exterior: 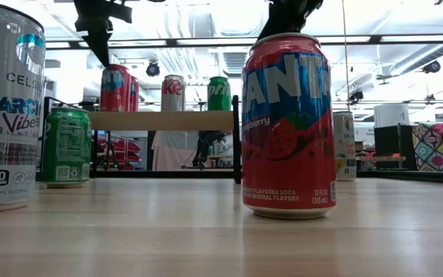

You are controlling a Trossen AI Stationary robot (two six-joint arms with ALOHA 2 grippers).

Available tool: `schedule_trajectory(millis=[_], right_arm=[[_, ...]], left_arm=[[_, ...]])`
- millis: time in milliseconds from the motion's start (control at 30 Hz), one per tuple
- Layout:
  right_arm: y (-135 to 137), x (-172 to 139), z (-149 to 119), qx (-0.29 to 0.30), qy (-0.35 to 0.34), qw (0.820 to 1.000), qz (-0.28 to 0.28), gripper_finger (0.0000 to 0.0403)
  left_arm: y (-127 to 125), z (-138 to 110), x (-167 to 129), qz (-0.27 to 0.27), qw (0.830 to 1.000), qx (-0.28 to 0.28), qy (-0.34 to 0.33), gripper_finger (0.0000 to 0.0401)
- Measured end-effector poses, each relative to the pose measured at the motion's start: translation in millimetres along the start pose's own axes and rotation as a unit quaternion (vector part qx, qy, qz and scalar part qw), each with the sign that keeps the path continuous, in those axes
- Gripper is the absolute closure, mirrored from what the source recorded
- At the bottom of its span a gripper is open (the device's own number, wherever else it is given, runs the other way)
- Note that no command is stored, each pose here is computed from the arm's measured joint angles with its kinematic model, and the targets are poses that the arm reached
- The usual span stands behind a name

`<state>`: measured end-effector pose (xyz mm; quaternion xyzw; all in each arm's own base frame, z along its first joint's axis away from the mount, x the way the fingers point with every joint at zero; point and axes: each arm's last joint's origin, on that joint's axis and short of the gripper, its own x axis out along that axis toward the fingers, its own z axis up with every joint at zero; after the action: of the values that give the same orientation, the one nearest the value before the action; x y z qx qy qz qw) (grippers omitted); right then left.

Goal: Place canned beverage on shelf
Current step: Put the top red soda can aligned with the other red soda can on the shelf, then put the white and yellow soda can on the shelf

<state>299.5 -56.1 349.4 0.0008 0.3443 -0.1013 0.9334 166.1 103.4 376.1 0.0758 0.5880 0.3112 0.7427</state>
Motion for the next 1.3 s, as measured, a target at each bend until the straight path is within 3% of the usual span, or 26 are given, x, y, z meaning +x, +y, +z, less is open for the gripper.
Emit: schedule_trajectory(millis=[300, 400, 500, 667, 933, 1300], right_arm=[[3.3, -0.2, 0.2, -0.003, 0.000, 1.000, 0.004, 0.0390], [8.3, -0.5, 0.6, 0.003, -0.002, 1.000, 0.010, 0.0390], [13.8, -0.9, 1.5, 0.007, -0.007, 1.000, 0.017, 0.0390], [21.9, -2.2, 4.8, 0.021, -0.022, 0.999, 0.028, 0.0390], [27.0, -3.2, 8.8, 0.083, -0.038, 0.995, 0.037, 0.0390], [39.9, -1.0, 9.0, 0.178, -0.030, 0.982, 0.057, 0.0390]], left_arm=[[0.9, -4.0, -6.0, -0.004, 1.000, -0.023, -0.013, 0.0401], [2.6, -9.2, -14.1, -0.007, 0.998, -0.057, -0.037, 0.0401], [2.5, -14.7, -28.4, -0.043, 0.990, -0.094, -0.098, 0.0401], [-5.8, -23.5, -48.5, -0.114, 0.956, -0.127, -0.238, 0.0401], [-33.1, -39.9, -54.1, -0.161, 0.887, -0.137, -0.411, 0.0401], [-68.7, -44.0, -36.1, -0.184, 0.822, -0.094, -0.531, 0.0401]])
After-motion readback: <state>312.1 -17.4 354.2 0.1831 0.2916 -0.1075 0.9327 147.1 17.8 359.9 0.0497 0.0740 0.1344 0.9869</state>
